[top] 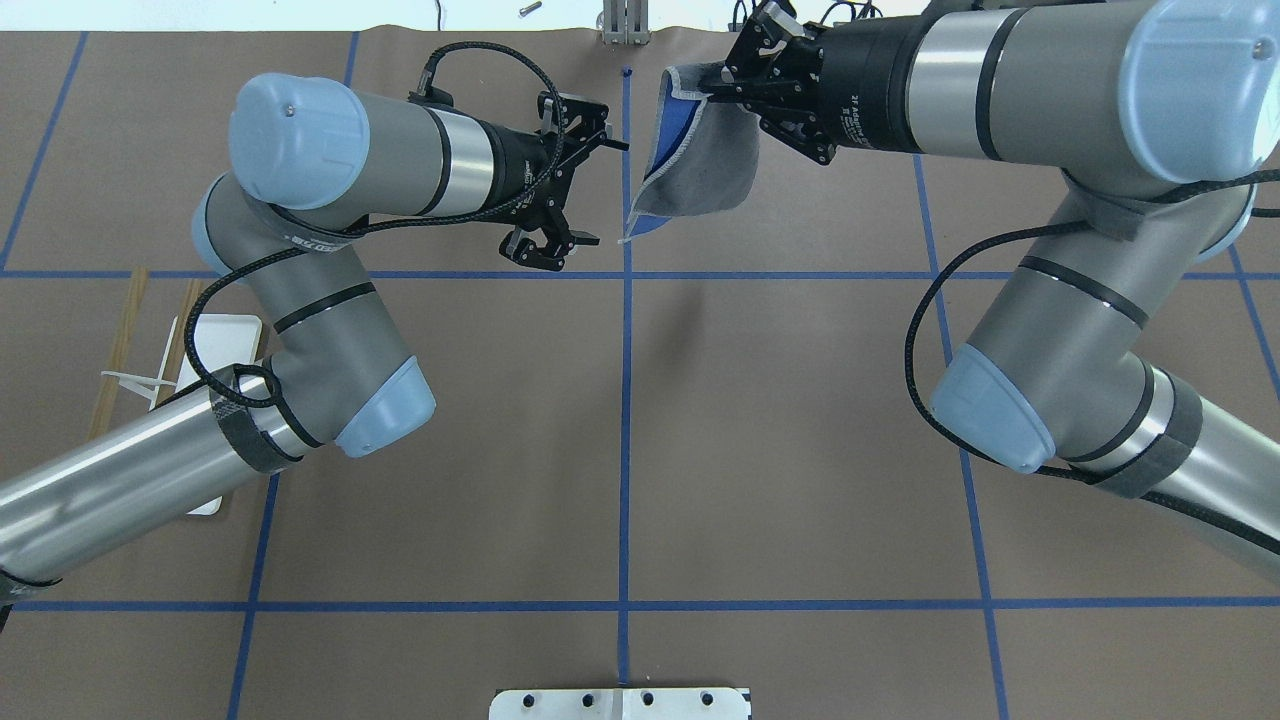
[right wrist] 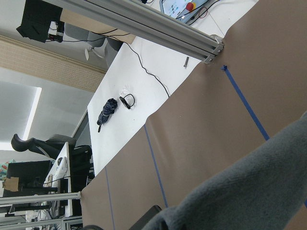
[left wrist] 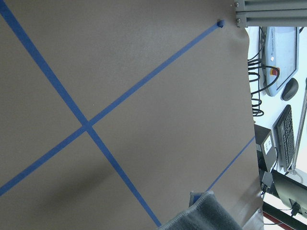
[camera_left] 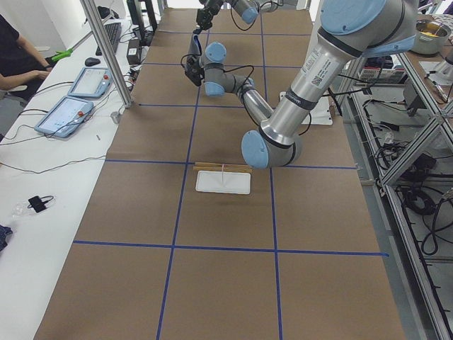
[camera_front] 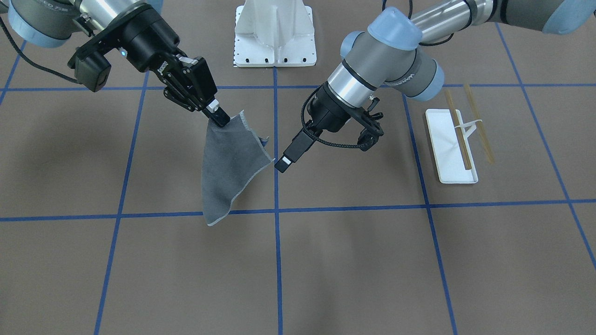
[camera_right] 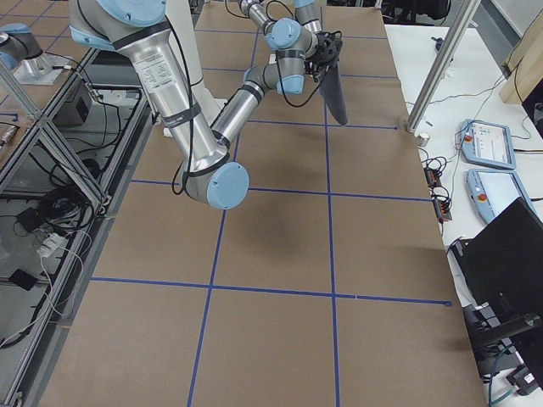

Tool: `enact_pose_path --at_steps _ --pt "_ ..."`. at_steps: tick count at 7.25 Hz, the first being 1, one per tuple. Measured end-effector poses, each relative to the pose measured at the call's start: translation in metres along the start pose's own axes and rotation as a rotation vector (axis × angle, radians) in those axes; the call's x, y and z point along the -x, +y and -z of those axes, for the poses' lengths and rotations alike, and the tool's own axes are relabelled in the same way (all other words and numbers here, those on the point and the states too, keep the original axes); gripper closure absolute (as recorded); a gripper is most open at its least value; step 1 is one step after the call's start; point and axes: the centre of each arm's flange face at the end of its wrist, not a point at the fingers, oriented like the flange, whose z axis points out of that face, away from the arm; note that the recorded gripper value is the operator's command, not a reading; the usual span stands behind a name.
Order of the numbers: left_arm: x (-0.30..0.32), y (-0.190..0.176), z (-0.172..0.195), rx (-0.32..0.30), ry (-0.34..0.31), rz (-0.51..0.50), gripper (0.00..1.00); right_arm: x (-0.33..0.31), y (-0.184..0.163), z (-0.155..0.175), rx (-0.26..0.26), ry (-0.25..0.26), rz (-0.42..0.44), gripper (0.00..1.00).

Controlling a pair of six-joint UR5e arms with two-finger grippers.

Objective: Hang towel on rack

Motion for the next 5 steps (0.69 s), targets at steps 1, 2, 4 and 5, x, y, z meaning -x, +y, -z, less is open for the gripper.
enact_pose_path --at_steps 1,2,4,5 --pt "-0.005 0.007 0.002 0.011 0.008 0.015 0.03 -0.002 0.001 -0.001 -0.014 -0.003 0.002 1.00" --pt "-0.009 0.012 0.003 0.018 0.012 0.023 0.03 -0.003 0.000 -0.001 -0.031 -0.006 0.005 1.00" --pt "-0.013 0.019 0.003 0.028 0.014 0.060 0.03 -0.005 0.001 -0.004 -0.058 -0.013 0.007 1.00" --pt "-0.012 0.022 0.002 0.032 0.011 0.079 0.03 -0.004 0.003 -0.005 -0.067 -0.018 0.008 1.00"
